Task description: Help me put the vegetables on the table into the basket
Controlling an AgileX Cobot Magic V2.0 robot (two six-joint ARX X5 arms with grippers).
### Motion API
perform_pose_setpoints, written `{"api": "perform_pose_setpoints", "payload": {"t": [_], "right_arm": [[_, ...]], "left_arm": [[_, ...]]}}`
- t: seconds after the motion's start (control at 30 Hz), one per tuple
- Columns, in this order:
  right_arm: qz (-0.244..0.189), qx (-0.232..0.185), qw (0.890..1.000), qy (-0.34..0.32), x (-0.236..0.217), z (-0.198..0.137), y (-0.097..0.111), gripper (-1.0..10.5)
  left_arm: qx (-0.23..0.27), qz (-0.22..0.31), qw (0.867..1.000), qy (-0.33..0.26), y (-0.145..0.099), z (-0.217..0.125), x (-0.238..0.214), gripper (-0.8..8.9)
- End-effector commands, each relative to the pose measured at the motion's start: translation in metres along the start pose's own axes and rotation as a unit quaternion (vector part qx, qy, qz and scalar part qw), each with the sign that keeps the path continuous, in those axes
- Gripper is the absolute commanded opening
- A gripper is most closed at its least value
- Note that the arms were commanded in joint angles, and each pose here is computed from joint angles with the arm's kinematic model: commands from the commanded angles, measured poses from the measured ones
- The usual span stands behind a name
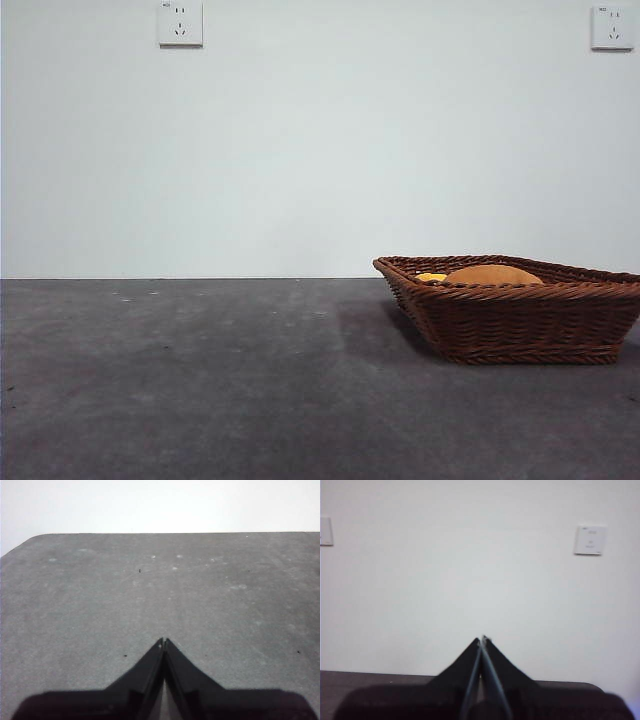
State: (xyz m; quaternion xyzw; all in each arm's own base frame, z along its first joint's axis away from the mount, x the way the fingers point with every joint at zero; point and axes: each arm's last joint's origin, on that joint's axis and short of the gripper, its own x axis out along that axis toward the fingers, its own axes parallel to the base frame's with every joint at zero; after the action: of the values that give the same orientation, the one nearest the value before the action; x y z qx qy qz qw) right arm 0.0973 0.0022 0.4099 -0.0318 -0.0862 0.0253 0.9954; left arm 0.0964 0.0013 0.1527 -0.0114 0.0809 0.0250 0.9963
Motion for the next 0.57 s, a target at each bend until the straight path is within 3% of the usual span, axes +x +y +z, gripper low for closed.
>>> {"api": "perform_pose_setpoints", "payload": {"t": [0.03, 0.33, 0.57], "right_arm": [[-0.003, 0.004, 0.999, 0.034, -0.012, -0.056, 0.003, 0.0], [0.000, 0.009, 0.992, 0.128, -0.039, -0.197, 0.013, 0.0], [0.009, 0.013, 0.990, 0.143, -0.046, -0.234, 0.014, 0.0]], "left_arm": [[-0.003, 0.001, 1.000, 0.006, 0.000, -0.004, 0.001, -0.01], [-0.003, 0.001, 1.000, 0.006, 0.000, -0.004, 0.001, -0.01], [-0.003, 0.001, 1.000, 0.006, 0.000, -0.004, 0.001, -0.01]]}}
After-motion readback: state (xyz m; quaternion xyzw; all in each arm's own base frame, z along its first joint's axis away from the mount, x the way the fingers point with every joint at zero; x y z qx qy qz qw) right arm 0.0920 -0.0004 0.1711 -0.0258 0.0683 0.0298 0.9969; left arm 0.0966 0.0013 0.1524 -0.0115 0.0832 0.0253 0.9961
